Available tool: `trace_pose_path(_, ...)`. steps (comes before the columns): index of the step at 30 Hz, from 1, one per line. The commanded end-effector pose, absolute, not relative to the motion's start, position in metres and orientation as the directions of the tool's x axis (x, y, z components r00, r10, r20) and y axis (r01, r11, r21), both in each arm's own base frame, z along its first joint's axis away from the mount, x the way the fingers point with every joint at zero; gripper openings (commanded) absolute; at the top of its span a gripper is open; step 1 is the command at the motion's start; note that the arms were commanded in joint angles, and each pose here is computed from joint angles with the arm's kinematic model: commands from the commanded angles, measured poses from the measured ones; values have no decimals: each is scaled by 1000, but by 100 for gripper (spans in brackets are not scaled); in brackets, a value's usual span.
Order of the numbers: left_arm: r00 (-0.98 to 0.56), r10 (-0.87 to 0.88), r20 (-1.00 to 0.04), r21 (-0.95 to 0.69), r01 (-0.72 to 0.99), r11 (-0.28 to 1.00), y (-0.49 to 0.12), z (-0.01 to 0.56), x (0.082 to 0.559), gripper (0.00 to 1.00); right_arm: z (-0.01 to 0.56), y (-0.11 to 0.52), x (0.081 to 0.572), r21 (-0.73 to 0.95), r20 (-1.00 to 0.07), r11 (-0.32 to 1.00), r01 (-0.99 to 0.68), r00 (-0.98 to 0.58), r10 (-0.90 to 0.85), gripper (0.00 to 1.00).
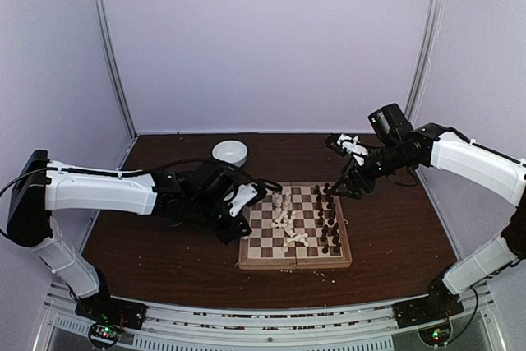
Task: Set up the chess pieces on the board
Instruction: Place the pawn at h2.
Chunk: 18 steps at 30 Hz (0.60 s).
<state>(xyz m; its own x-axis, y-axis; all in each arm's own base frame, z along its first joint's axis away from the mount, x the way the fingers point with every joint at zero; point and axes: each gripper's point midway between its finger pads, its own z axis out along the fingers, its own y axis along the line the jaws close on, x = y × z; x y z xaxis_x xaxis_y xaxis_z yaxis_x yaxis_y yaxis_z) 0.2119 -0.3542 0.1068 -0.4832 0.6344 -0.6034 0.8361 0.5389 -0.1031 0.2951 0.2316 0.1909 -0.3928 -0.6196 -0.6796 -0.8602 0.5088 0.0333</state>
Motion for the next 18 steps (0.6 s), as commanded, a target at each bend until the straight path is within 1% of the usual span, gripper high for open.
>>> trace_pose_path(1, -458, 577, -676, -122, 842, 526, -373, 118, 215, 3, 183, 229, 292, 30, -677, 513, -858, -395, -621, 79)
trace_pose_path(6, -451, 603, -658, -119, 853, 509, -381, 103, 211, 4, 178, 228, 291, 26, -666, 506, -862, -392, -634, 79)
trace_pose_path(12, -458, 590, -664, -139, 852, 505, -387, 97, 209, 4, 174, 227, 289, 23, -660, 505, -863, -392, -641, 79)
trace_pose_path(18, -427, 601, -675, -156, 880, 449, -402, 92, 196, 5, 171, 226, 290, 22, -653, 504, -863, -394, -647, 79)
